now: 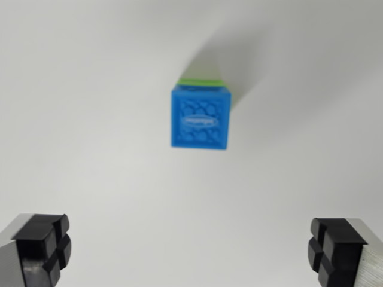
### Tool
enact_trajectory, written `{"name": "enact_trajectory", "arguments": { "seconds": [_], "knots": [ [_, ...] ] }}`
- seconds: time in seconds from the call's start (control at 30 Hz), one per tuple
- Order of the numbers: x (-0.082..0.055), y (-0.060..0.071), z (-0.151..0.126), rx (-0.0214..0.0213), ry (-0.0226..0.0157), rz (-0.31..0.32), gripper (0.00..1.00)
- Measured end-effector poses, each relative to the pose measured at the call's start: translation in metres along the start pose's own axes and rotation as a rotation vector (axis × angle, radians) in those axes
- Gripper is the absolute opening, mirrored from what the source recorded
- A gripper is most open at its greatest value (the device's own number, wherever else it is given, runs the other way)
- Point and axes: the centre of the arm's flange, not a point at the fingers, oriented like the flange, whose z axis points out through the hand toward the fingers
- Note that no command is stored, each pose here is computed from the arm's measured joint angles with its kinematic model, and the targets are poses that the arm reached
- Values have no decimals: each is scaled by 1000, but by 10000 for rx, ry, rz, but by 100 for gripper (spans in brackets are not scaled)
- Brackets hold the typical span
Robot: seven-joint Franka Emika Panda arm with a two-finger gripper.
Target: Stack cube
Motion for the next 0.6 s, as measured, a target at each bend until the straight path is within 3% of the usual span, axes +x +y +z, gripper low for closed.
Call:
{"name": "enact_trajectory", "arguments": {
  "seconds": [0.6],
  "knots": [
    [0, -1, -59, 4, -14, 6, 100]
  ]
}}
